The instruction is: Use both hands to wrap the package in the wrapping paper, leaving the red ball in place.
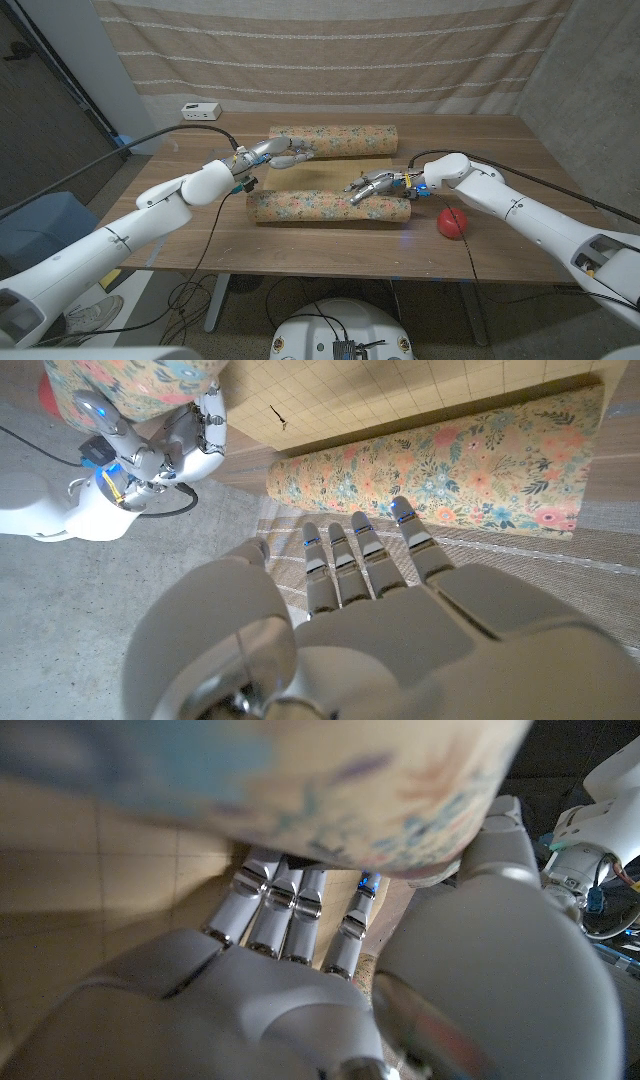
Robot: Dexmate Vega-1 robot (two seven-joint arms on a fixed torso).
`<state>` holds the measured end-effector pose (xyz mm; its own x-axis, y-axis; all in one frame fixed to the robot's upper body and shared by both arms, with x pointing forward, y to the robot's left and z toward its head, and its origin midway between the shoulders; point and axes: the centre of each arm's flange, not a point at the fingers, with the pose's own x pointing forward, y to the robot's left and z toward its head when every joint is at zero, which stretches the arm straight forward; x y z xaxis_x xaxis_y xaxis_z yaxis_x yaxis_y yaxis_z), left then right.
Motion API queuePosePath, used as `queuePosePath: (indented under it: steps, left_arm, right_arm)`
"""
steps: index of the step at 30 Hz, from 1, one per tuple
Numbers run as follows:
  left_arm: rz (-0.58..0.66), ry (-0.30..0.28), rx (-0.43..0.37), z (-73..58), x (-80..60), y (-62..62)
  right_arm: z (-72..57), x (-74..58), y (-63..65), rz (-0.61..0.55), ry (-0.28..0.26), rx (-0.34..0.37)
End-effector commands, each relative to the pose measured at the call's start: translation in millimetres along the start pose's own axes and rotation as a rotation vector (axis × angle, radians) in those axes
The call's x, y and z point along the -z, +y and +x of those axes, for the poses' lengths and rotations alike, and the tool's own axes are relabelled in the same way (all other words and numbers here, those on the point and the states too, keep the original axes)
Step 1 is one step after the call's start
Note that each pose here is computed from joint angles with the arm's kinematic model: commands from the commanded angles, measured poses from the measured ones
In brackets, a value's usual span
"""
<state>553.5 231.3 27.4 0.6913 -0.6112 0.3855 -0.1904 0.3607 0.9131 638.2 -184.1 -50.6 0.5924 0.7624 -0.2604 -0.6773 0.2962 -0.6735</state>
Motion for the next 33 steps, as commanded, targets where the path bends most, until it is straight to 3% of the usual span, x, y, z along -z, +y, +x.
queuePosePath:
  steps: [1, 5, 9, 14, 26, 33]
  left_arm:
    - [0.299, -0.054, 0.09, -7.3, -45.1, -10.5]
    - [0.47, -0.072, 0.088, -11.6, -62.4, -24.9]
    - [0.486, -0.072, 0.119, -12.2, -63.3, -29.6]
    - [0.565, -0.045, 0.098, -11.6, -64.6, -30.3]
    - [0.608, 0.01, 0.111, 3.8, -37.6, -45.2]
    - [0.652, 0.009, 0.087, 6.1, -27.3, -57.6]
  right_arm:
    - [-11.0, -15.7, -1.2, -0.085, -0.034, 0.191]
    - [-8.4, -17.2, 0.3, -0.099, -0.05, 0.181]
    - [-6.7, -18.9, -0.3, -0.116, -0.057, 0.188]
    - [-3.7, -20.1, -2.4, -0.136, -0.048, 0.16]
    - [0.5, -21.3, -5.6, -0.156, -0.04, 0.08]
    - [0.7, -21.0, -8.0, -0.17, -0.023, 0.052]
